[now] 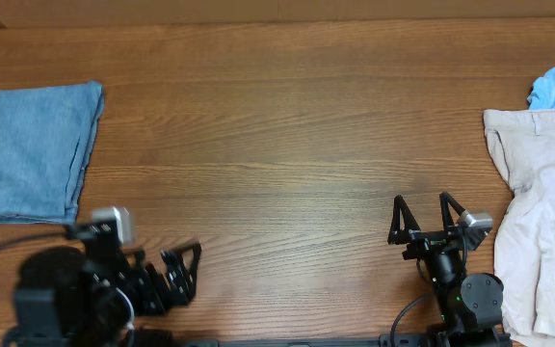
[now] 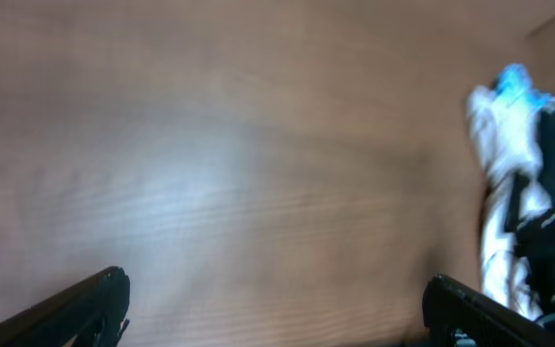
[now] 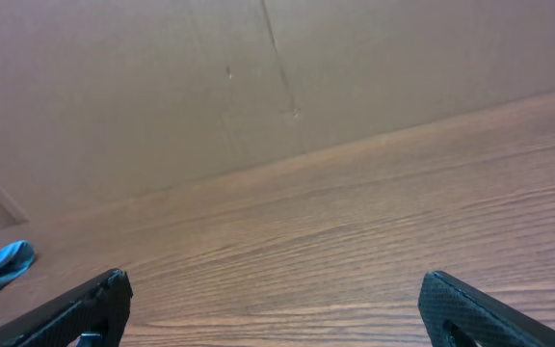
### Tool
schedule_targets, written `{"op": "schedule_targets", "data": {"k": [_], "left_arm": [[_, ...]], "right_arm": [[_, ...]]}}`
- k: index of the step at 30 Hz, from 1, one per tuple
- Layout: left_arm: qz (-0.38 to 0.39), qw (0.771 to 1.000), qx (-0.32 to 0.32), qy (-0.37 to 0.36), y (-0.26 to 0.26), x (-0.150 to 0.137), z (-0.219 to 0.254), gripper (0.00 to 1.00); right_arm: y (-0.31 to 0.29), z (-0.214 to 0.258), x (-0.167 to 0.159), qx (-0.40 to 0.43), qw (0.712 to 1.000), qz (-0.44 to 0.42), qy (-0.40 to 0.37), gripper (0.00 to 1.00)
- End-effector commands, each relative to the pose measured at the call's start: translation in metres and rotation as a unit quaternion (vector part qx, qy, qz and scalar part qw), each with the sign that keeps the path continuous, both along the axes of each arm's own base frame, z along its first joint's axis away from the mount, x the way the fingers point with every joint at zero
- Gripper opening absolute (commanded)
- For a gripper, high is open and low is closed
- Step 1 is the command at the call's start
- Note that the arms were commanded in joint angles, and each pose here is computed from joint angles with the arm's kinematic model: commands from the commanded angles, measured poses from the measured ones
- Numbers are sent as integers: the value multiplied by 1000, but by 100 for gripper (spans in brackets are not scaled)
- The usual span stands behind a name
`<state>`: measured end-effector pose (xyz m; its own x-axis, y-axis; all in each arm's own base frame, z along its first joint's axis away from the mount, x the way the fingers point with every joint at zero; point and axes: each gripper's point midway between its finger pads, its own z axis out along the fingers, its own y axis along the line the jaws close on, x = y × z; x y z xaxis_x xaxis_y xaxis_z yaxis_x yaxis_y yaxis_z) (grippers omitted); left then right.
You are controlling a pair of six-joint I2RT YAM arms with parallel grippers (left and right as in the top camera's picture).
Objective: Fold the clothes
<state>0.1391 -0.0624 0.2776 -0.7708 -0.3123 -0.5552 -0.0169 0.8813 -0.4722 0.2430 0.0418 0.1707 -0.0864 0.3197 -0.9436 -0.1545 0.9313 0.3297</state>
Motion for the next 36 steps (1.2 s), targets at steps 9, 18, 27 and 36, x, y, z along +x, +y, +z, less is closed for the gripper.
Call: {"op": "schedule_targets", "data": {"k": [9,18,27,36], "left_arm": [[62,996,-43,-47,5,36,-60,100],[60,923,-56,-376,9,97,-10,100],[116,906,-27,-407,31,97,-38,100],[151,896,-11,-416,44,102,-70,100]], "right_arm": [[1,-1,0,-1,1000,4,-4,100],[1,-1,0,-1,1000,4,-4,100],[1,-1,0,-1,1000,4,-4,100],[1,-1,0,-2,1000,4,-4,100]]}}
